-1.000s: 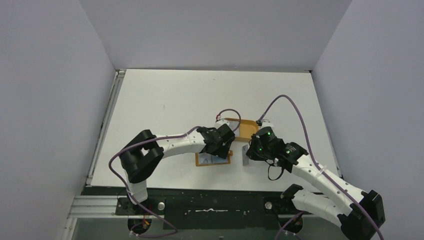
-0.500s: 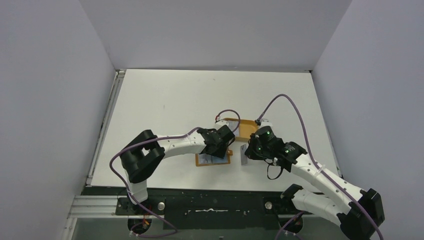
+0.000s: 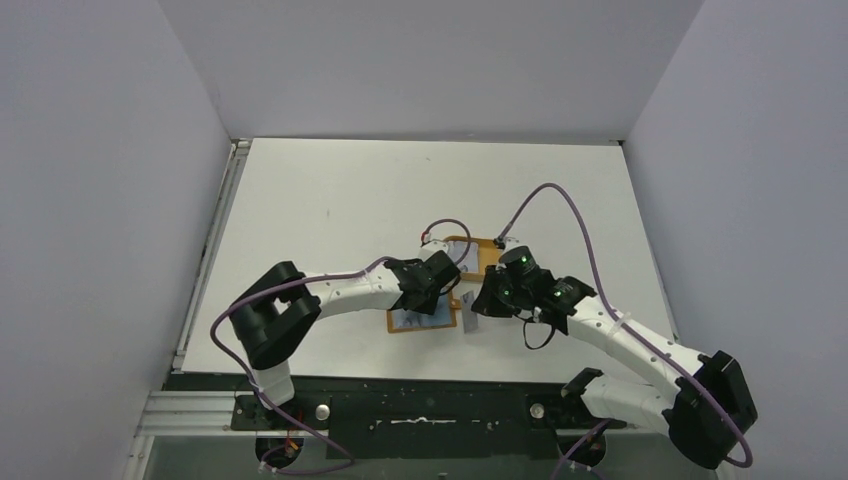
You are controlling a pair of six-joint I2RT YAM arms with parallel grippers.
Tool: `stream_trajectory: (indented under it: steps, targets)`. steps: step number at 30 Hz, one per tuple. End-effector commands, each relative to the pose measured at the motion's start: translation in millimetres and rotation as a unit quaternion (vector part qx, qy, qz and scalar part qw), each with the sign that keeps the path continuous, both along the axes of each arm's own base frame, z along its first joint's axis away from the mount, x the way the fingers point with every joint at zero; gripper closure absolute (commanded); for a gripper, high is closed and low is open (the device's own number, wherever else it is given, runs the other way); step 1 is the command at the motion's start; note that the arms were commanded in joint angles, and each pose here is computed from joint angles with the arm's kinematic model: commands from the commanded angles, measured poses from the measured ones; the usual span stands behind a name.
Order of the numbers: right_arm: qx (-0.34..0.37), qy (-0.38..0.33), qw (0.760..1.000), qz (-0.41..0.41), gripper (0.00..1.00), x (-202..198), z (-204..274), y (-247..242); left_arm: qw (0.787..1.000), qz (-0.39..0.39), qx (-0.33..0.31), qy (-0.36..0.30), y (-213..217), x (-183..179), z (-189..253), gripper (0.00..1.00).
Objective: Put the credit cards into the card holder
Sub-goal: Turn over the card slot in the card holder.
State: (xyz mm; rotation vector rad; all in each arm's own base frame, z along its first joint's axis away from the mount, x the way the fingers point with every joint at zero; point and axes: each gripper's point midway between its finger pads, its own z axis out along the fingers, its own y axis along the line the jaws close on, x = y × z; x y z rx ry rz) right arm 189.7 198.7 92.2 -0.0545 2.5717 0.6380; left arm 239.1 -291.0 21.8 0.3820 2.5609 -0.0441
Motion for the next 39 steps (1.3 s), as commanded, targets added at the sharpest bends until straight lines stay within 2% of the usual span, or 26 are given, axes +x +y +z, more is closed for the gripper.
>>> stream_trajectory:
  steps: [1, 9, 25, 33, 39]
  targets:
    - [0.058, -0.018, 0.998, 0.016, 1.0, 12, 16, 26, 1.0, 0.001, -0.001, 0.008, 11, -4, 1, 0.66]
    - [0.09, 0.011, 0.995, 0.05, 1.0, 12, 10, 50, 1.0, -0.002, -0.029, 0.008, 7, -5, 3, 0.66]
    - [0.084, 0.032, 0.994, 0.054, 1.0, 37, -10, 62, 0.999, -0.005, -0.042, 0.009, 6, -7, 6, 0.68]
    - [0.076, 0.057, 0.994, 0.06, 1.0, 37, -27, 60, 0.999, -0.005, -0.047, 0.007, 6, -7, 11, 0.68]
    - [0.105, 0.072, 0.989, 0.074, 1.0, 31, -30, 69, 0.999, -0.005, -0.052, 0.003, 6, -6, 19, 0.63]
